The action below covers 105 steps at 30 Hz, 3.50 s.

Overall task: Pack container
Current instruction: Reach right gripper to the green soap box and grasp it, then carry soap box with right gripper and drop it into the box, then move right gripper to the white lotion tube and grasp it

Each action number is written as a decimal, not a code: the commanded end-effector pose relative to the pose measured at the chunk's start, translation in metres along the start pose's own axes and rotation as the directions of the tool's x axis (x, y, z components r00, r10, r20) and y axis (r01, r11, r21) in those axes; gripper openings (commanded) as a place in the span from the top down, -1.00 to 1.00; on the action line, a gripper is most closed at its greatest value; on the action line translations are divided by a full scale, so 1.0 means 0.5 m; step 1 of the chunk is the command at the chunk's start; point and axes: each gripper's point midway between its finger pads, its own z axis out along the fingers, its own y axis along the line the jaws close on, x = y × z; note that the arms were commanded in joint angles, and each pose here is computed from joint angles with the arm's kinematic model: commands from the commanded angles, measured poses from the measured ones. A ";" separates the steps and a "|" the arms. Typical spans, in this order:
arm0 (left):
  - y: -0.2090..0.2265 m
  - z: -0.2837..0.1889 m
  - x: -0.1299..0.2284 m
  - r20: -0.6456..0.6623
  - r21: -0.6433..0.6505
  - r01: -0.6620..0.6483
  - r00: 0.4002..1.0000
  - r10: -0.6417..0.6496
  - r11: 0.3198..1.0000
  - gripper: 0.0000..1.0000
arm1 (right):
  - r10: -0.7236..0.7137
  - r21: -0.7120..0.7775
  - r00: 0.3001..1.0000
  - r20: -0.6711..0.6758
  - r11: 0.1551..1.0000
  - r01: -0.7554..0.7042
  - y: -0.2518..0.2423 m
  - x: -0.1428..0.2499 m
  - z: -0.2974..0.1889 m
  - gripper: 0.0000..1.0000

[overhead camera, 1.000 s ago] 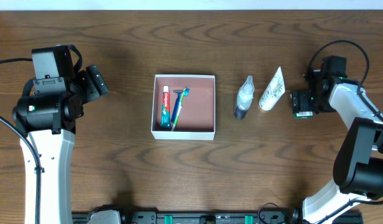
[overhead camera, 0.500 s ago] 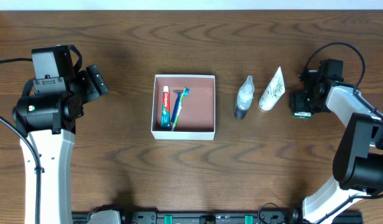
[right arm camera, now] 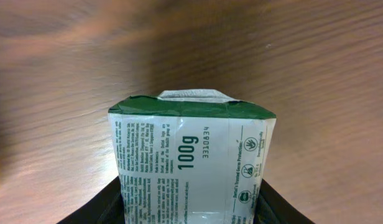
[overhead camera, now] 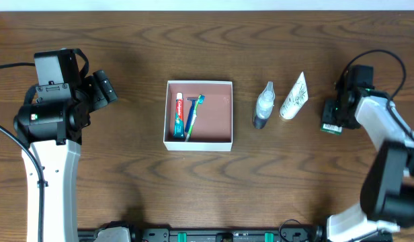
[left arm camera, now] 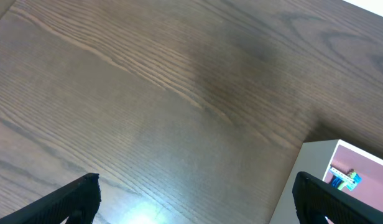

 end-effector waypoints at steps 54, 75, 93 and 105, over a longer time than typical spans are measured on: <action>0.005 -0.006 -0.008 0.012 -0.007 0.011 1.000 -0.011 1.000 -0.96 | -0.110 -0.751 0.945 0.308 0.582 0.312 0.866 0.177 -0.185 0.12; 0.005 -0.006 -0.008 0.012 -0.007 0.011 1.000 -0.011 1.000 -0.96 | -0.044 -0.780 0.894 0.447 0.470 0.413 0.898 0.122 -0.290 -0.33; 0.005 -0.006 -0.008 0.012 -0.007 0.011 1.000 -0.011 1.000 -0.96 | -0.091 -0.334 0.755 0.649 0.857 0.391 0.407 -0.066 -0.486 -0.42; 0.005 -0.006 -0.008 0.012 -0.007 0.011 1.000 -0.011 1.000 -0.96 | -0.094 -0.113 0.852 0.514 0.978 0.176 0.225 -0.092 -0.373 -0.30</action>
